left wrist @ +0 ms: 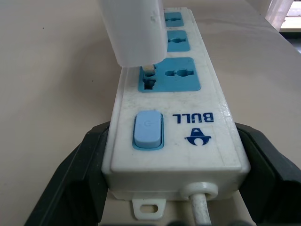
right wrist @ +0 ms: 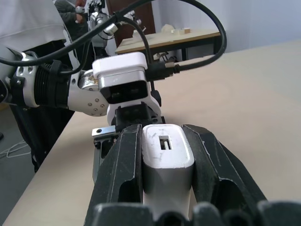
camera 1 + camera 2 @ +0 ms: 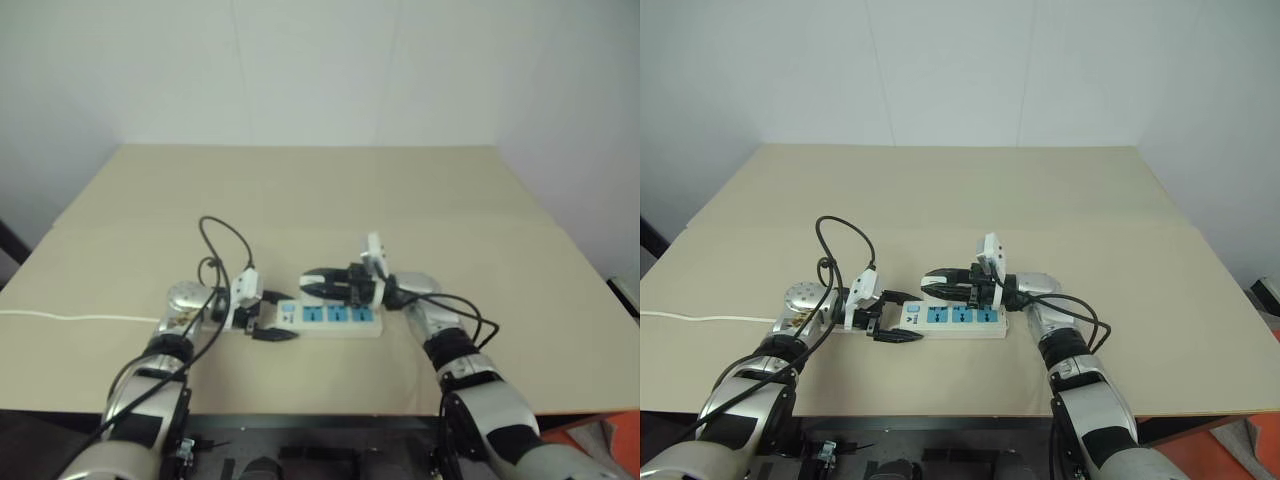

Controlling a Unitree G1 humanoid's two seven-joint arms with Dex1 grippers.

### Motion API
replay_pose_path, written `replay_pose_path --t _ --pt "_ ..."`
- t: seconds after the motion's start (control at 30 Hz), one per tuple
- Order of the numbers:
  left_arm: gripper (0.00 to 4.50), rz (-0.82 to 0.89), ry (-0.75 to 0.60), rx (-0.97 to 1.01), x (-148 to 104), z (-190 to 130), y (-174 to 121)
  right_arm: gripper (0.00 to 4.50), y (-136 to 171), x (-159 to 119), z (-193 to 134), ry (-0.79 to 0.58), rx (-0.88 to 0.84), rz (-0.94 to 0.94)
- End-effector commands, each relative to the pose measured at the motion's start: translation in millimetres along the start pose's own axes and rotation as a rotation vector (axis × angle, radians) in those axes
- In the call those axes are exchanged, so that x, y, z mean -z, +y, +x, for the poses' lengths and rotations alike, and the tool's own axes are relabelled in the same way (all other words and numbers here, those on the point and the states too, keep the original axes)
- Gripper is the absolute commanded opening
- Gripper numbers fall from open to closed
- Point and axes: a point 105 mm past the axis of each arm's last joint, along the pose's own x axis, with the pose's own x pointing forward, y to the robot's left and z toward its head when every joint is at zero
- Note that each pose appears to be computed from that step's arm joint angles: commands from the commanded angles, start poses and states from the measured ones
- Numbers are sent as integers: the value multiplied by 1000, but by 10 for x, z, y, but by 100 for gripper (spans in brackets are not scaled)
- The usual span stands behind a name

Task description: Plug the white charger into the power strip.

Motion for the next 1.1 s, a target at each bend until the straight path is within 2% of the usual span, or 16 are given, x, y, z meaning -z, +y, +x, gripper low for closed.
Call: replay_pose_path --t 0.03,1.1 --pt "331 23 9 32 -46 42 -4 112 -46 -127 -6 -26 7 -51" --pt "331 20 17 26 -35 0 3 112 26 70 12 16 -12 -42"
